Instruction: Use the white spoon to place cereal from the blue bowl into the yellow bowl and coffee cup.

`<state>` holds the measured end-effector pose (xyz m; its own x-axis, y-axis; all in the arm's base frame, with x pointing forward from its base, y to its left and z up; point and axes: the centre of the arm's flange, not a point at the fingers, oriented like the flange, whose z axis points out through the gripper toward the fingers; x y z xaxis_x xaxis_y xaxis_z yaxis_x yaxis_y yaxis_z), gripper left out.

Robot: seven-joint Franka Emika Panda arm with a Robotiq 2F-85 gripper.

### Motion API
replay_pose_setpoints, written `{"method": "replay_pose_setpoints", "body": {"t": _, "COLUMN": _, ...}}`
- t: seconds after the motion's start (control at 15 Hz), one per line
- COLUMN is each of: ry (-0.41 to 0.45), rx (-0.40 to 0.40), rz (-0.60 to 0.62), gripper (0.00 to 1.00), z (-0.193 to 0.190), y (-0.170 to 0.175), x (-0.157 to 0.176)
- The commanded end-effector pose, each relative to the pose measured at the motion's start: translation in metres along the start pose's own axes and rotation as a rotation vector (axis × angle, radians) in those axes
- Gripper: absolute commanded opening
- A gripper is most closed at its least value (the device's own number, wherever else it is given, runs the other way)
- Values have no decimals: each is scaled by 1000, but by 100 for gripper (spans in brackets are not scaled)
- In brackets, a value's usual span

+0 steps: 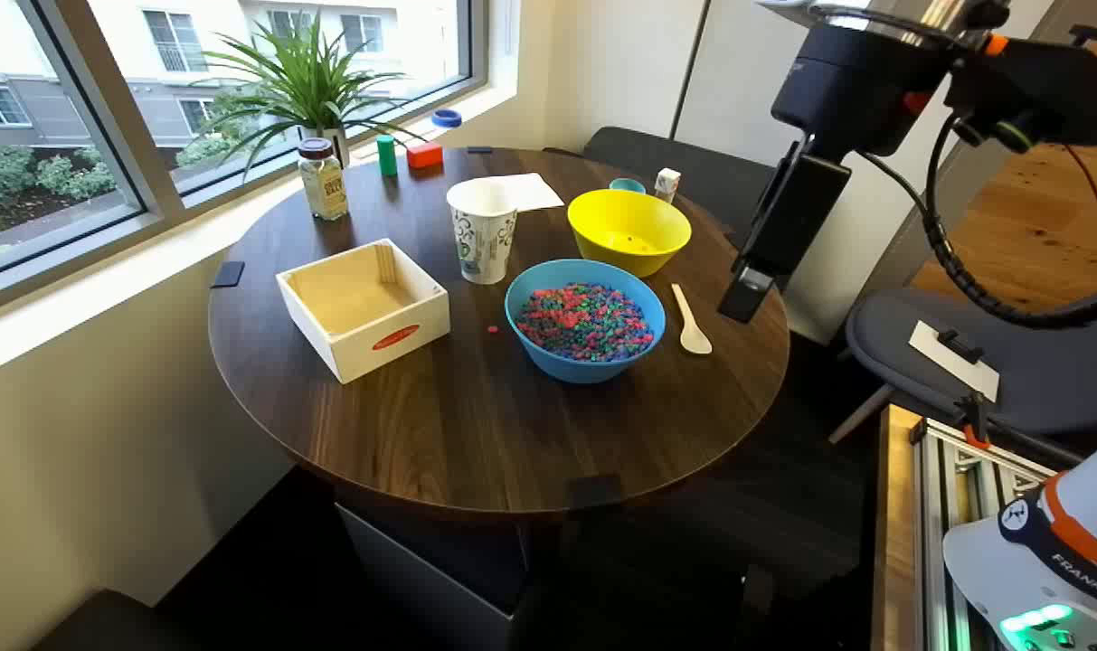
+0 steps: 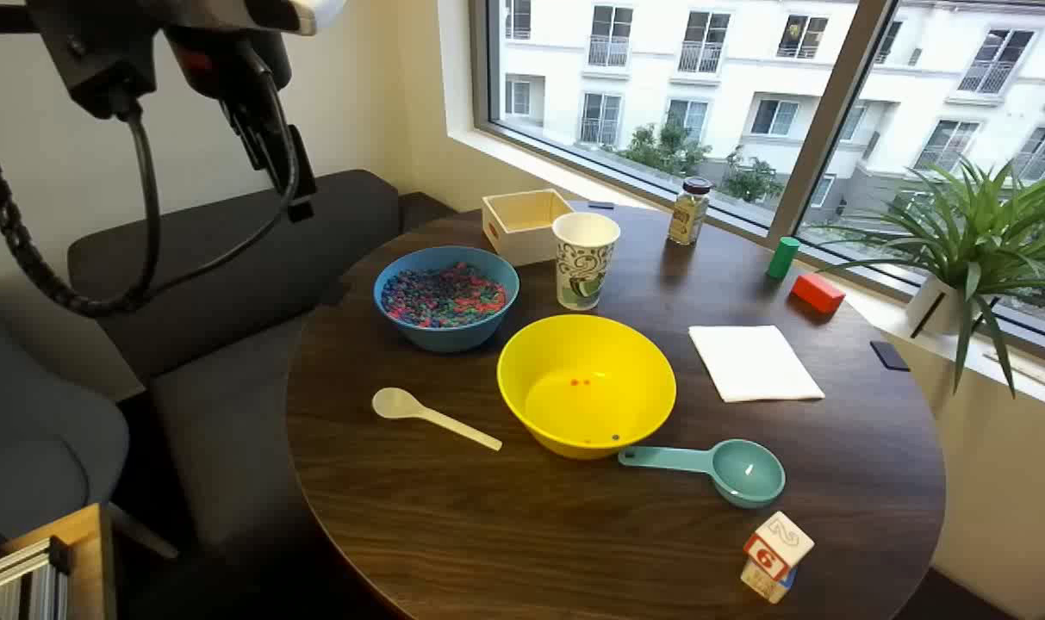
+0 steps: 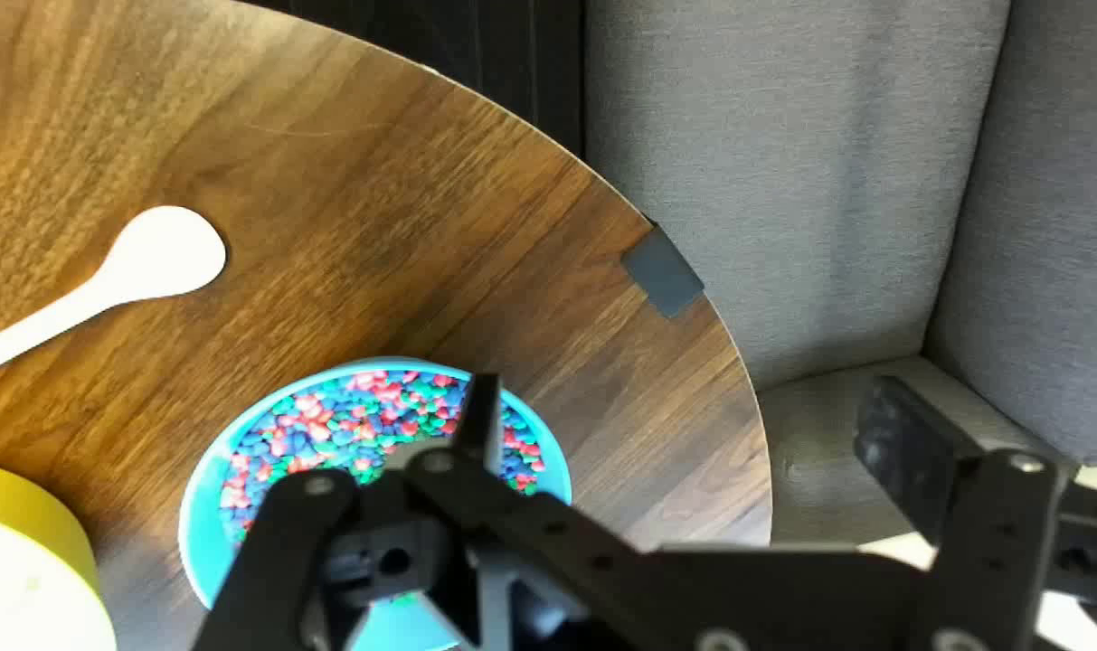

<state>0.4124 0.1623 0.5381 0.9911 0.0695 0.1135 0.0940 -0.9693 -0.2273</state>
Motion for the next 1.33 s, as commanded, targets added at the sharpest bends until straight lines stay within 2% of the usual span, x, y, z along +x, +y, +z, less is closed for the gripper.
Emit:
{"method": "replay_pose_setpoints", "body": {"t": 0.0, "ry": 0, "rx": 0, "rz": 0, "gripper": 100, "z": 0, "y": 0, "x": 0}}
{"method": "replay_pose_setpoints", "body": {"t": 0.53, "ry": 0, "rx": 0, "rz": 0, "gripper": 100, "z": 0, "y": 0, "x": 0}}
{"method": "replay_pose_setpoints", "body": {"t": 0.67, "ry": 26, "rx": 5, "rz": 144, "gripper": 100, "z": 10, "y": 23, "x": 11}}
{"method": "replay_pose_setpoints", "body": {"t": 1.0, "ry": 90, "rx": -12, "rz": 420, "gripper": 100, "z": 28, "y": 60, "x": 12}}
{"method": "replay_pose_setpoints", "body": {"t": 1.27, "ry": 110, "rx": -69, "rz": 629, "gripper": 100, "z": 54, "y": 91, "x": 13}}
